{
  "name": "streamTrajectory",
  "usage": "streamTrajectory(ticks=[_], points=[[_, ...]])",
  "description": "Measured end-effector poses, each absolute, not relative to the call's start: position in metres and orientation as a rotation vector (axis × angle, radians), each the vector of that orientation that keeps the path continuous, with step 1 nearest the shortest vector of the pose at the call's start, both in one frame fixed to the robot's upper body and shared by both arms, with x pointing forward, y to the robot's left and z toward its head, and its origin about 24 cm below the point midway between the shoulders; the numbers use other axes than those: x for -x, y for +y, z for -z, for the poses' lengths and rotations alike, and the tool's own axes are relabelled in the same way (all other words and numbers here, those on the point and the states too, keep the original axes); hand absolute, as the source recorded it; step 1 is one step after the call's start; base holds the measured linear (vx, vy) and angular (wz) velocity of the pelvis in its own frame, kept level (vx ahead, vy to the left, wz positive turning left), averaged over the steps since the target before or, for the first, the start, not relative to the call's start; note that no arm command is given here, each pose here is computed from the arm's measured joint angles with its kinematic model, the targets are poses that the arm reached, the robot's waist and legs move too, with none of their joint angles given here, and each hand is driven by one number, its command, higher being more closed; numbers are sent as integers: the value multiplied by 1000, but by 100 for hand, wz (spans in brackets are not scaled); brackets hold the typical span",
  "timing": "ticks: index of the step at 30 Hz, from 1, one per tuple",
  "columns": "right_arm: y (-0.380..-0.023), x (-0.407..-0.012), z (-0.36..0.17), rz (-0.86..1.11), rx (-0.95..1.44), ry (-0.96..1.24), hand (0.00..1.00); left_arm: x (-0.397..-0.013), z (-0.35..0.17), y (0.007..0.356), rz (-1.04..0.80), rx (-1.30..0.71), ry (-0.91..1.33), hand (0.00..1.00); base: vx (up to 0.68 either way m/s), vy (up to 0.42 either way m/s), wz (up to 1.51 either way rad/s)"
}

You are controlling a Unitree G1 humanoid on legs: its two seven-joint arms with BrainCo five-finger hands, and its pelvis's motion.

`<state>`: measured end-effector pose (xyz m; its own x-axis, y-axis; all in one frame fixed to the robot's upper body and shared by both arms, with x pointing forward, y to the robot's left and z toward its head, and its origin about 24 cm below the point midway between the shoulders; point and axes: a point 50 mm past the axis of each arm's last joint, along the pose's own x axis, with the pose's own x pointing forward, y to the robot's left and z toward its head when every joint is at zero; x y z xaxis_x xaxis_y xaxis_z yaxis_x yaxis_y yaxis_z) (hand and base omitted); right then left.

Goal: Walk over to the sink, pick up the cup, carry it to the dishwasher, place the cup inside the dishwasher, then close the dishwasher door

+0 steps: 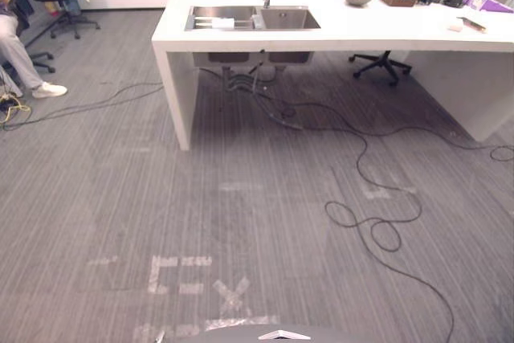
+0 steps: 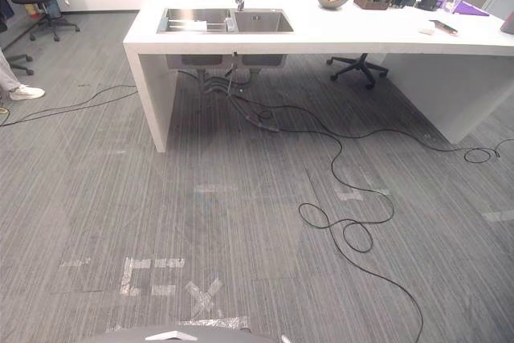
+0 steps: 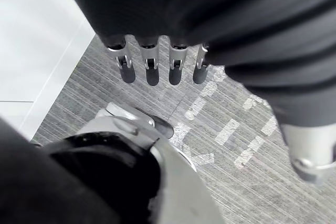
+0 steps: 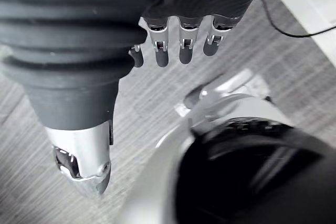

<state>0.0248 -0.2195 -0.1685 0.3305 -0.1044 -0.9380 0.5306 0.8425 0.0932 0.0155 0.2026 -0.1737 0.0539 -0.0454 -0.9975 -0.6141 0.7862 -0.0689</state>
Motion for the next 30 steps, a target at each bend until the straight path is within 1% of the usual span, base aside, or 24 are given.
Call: streamTrajectory(ticks=[3,5,10,11,20,30], points=[[-220,-40,166,372,-331,1109,0,-24,173,204,-465,548,1421,0,10,-12,4],[-219,-45,165,353,-338,1091,0,-28,173,204,-462,530,1393,0,-10,-22,6],[-218,-48,164,286,-385,1091,0,-36,173,206,-493,452,1345,0,-45,-23,3],[-216,-48,165,264,-424,1103,0,-36,173,206,-515,432,1343,0,-46,-20,1],[-210,-45,166,197,-537,1148,0,-38,173,207,-587,353,1304,0,-25,-13,0],[-206,-51,166,175,-545,1153,0,-39,171,211,-689,281,1284,0,-17,-10,0]])
